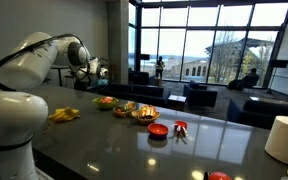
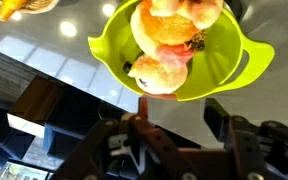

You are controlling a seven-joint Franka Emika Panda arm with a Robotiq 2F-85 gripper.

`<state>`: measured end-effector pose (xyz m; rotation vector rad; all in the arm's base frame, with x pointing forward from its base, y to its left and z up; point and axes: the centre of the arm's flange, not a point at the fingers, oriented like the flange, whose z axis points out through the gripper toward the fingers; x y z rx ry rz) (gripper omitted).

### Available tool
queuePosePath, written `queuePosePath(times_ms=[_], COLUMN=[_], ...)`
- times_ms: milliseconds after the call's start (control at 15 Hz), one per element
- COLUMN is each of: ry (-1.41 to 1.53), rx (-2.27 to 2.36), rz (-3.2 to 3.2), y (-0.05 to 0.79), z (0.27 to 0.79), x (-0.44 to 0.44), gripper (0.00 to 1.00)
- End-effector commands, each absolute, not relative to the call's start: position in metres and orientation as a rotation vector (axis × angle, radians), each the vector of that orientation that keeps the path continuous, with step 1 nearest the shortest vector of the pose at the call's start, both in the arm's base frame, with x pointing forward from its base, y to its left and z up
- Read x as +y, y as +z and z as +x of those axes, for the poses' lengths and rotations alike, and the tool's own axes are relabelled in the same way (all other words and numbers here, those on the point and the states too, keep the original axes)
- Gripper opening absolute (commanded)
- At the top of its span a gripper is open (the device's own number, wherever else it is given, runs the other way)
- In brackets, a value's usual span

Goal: Put the toy inside the green bowl

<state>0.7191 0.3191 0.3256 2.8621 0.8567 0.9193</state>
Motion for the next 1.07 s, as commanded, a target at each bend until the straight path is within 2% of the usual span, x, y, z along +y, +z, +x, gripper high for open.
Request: queuePosePath(times_ms=[0,67,133,600,1000], ry=[0.952,0.959,0.948,0.827,0.619], rx=[0.834,0.815,0.791,0.505,0.177], rz=[2.862,2.862,2.870,2.910,2.979], y=[0.340,0.344,0.349,0.366,0.366], z=[0.725,0.725,0.723,0.718,0.681], x=[0.305,0.299,0.290,0.211,0.132], gripper=[0.92,0.98,1.00,1.00,1.00])
